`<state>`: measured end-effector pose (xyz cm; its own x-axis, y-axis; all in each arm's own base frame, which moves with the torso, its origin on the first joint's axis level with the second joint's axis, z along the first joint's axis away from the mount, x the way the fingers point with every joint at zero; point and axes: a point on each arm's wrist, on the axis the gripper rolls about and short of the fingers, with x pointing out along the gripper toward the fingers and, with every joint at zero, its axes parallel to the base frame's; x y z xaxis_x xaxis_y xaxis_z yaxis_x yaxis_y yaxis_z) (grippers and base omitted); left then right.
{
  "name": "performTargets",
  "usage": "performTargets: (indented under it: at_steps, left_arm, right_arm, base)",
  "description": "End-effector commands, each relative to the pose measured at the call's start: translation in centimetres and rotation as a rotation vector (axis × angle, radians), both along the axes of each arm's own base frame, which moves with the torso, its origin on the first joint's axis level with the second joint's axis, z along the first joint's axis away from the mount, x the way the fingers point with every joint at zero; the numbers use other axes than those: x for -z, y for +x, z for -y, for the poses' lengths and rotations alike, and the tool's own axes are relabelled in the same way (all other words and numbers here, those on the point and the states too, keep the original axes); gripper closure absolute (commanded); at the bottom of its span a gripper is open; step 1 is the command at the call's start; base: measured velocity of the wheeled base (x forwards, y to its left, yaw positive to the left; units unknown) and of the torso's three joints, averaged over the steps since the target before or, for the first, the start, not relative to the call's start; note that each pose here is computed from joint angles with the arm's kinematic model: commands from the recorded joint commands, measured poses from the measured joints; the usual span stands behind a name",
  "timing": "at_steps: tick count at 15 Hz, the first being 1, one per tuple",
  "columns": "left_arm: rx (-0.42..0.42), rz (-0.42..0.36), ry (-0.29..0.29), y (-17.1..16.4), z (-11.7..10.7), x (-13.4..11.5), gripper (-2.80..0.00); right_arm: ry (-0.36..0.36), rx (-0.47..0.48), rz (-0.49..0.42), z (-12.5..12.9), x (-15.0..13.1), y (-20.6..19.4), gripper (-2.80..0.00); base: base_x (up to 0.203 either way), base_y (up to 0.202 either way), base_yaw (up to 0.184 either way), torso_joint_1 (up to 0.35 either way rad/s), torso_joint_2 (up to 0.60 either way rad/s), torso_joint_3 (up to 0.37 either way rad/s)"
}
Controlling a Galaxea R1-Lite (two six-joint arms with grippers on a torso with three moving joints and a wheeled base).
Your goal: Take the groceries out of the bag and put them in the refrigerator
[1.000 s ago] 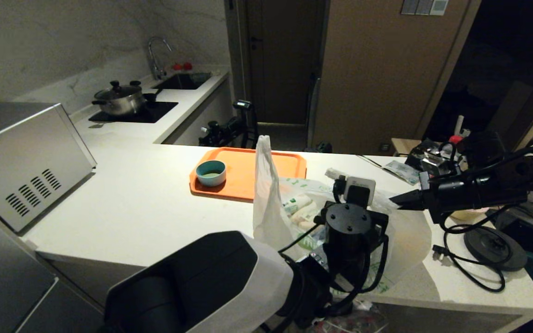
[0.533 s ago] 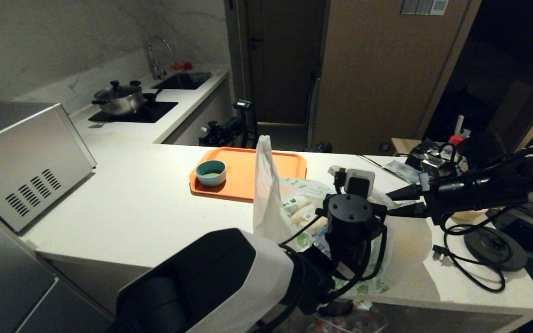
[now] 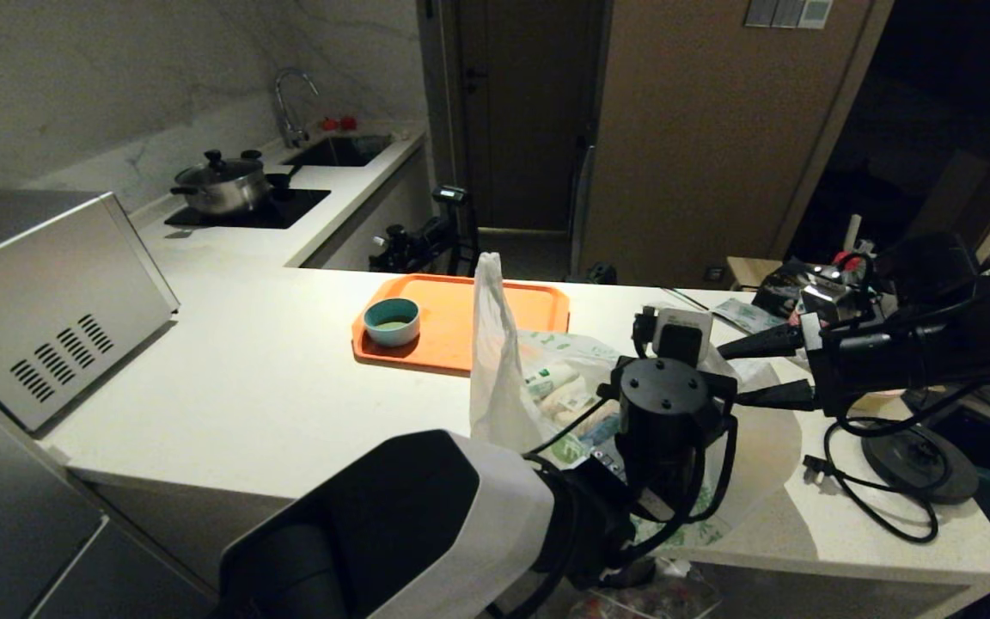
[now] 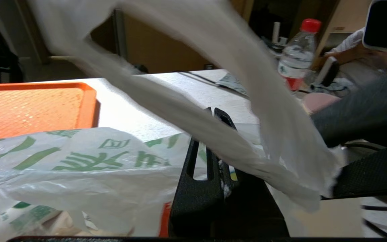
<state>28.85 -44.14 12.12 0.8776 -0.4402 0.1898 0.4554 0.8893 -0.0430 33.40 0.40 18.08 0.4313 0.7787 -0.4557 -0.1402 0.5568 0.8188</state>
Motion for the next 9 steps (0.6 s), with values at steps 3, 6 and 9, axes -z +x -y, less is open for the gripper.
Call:
performTargets:
  at_steps: [3, 6, 9]
  left_arm:
    - [0.027, 0.006, -0.009, -1.1, 0.7, -0.2, 0.00]
    - [0.073, 0.006, -0.010, -3.1, 2.0, -0.1, 0.00]
    - [0.114, -0.002, 0.004, -4.9, 3.2, 0.9, 0.00]
  right_arm:
    - [0.011, 0.005, 0.042, -0.1, -2.2, -2.3, -2.80]
    - [0.010, 0.007, 0.074, -0.1, -3.3, -3.8, -2.80]
    - [0.018, 0.020, 0.105, -0.1, -4.7, -4.9, -2.80]
  base:
    - [0.000, 0.000, 0.000, 0.000, 0.00, 0.000]
    - [0.000, 0.000, 0.000, 0.000, 0.00, 0.000]
    - [0.000, 0.000, 0.000, 0.000, 0.00, 0.000]
